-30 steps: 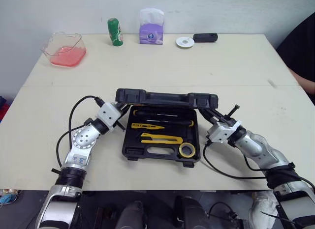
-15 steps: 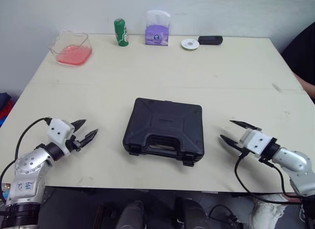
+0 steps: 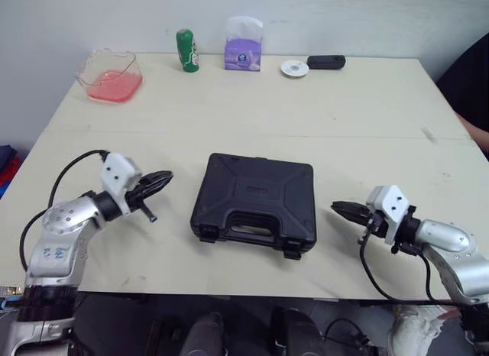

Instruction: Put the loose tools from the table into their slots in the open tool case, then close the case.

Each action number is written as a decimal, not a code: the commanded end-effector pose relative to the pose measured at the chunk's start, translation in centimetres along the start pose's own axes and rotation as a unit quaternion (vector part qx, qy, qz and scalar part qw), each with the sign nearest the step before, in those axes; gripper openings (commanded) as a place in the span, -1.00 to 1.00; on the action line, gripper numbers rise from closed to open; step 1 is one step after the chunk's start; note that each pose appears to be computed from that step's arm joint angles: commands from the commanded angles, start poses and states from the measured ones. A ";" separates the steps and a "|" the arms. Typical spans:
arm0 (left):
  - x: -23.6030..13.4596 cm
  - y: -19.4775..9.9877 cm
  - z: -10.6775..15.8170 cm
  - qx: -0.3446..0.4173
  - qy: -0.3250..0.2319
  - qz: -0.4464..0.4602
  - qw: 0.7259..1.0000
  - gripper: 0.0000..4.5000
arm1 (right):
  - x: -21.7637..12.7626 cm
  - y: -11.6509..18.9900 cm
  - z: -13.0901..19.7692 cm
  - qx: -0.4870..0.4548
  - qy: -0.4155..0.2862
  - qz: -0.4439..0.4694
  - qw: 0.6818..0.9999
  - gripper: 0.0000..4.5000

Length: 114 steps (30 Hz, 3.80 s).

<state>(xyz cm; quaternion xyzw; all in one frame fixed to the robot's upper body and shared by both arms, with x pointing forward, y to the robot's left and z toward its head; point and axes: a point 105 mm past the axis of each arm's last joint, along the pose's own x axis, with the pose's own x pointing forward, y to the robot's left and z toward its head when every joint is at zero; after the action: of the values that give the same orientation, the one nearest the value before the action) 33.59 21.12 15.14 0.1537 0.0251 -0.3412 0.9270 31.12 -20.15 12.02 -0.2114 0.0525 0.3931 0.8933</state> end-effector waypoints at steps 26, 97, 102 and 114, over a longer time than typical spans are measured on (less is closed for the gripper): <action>1.4 -8.8 -0.6 -0.058 0.008 -0.144 0.988 -0.98 | 9.4 -2.3 4.0 -0.046 0.019 0.080 0.996 -1.00; 0.1 -3.4 0.4 0.016 -0.016 -0.078 0.997 -0.98 | 2.2 -0.3 0.1 0.009 -0.005 -0.005 1.000 -1.00; 0.5 -4.4 6.9 0.019 -0.128 -0.106 0.986 -0.98 | 0.7 -1.0 0.1 0.028 -0.007 -0.054 0.998 -1.00; 11.2 -11.1 13.7 0.104 -0.119 -0.278 0.947 -0.98 | -0.8 0.0 0.4 0.067 -0.026 -0.093 0.993 -1.00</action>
<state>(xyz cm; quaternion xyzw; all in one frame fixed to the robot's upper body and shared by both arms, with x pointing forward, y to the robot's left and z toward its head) 34.17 3.05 22.45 0.1750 -0.0622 -0.5983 0.7795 30.59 -20.81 10.93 -0.1489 0.0663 0.3110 0.9363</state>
